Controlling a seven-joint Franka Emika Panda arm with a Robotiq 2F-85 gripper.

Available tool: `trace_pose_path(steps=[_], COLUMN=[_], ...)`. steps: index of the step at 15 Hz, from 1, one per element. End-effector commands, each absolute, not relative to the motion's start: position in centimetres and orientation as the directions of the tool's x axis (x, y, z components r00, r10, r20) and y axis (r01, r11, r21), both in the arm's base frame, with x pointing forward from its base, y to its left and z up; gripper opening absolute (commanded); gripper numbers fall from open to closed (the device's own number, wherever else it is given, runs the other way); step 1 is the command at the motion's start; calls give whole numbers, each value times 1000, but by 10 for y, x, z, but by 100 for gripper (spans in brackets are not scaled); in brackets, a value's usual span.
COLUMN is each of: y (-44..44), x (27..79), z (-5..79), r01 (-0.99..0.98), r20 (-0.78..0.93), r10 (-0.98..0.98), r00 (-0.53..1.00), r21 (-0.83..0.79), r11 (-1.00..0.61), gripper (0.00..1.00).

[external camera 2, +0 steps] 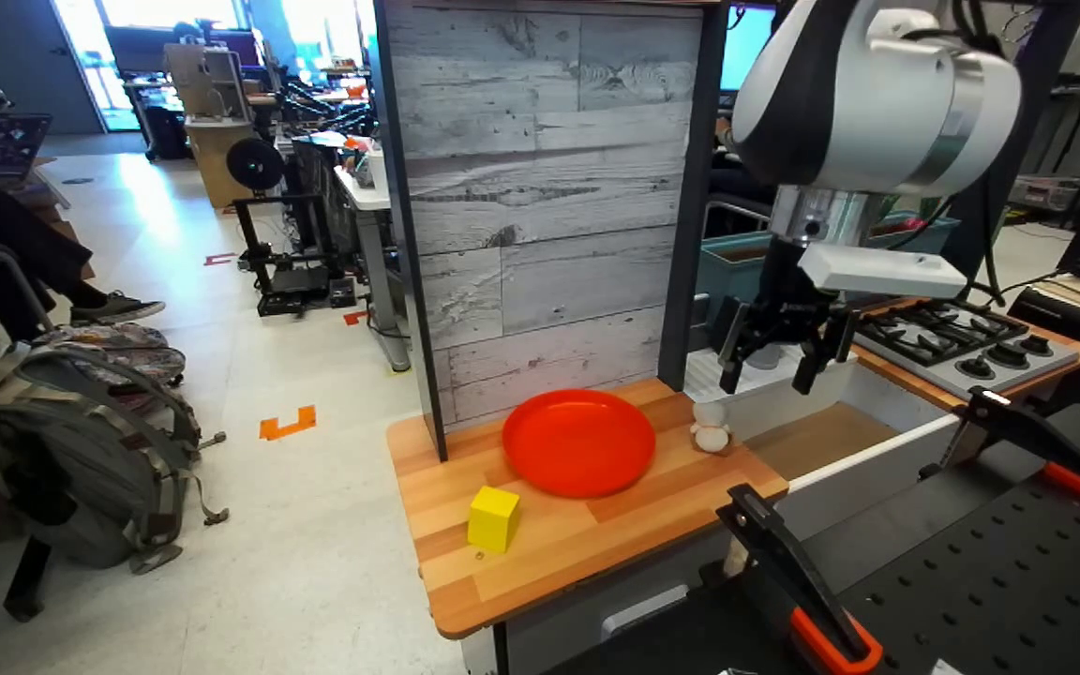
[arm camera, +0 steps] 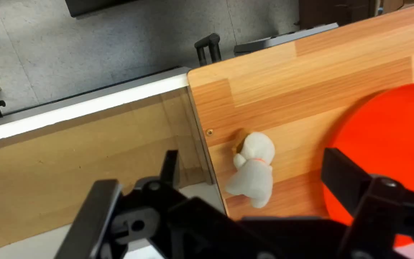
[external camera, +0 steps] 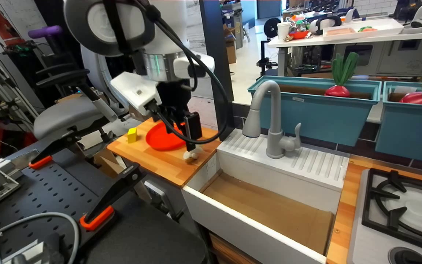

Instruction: Pick up the plush toy and put it on the plate

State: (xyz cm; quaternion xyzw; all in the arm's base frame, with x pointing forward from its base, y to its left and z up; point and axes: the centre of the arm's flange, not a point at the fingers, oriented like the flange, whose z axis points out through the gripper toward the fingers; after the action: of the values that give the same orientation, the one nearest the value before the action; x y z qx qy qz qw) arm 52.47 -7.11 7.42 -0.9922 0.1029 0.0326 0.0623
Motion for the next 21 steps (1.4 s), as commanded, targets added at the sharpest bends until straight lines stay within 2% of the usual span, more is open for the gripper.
trace_pose_path(steps=[1, 7, 8, 9, 17, 19, 21], y=[-72, -55, -52, -50, -56, -57, -55], x=[556, 581, 584, 587, 597, 593, 588], z=[39, 7, 4, 2, 28, 38, 49], r01=[-240, -247, -245, -243, -257, -255, -248], r20=[-92, -90, -87, -85, -37, -23, -9], r10=[-231, -240, -239, -237, -254, -254, -249], r00=[969, 967, 967, 968, 966, 967, 968], r21=[-108, -78, -74, -73, -116, -130, -147], r11=[-965, -966, -967, -967, -959, -958, -958], gripper=[100, 100, 90, 74, 12, 1, 0])
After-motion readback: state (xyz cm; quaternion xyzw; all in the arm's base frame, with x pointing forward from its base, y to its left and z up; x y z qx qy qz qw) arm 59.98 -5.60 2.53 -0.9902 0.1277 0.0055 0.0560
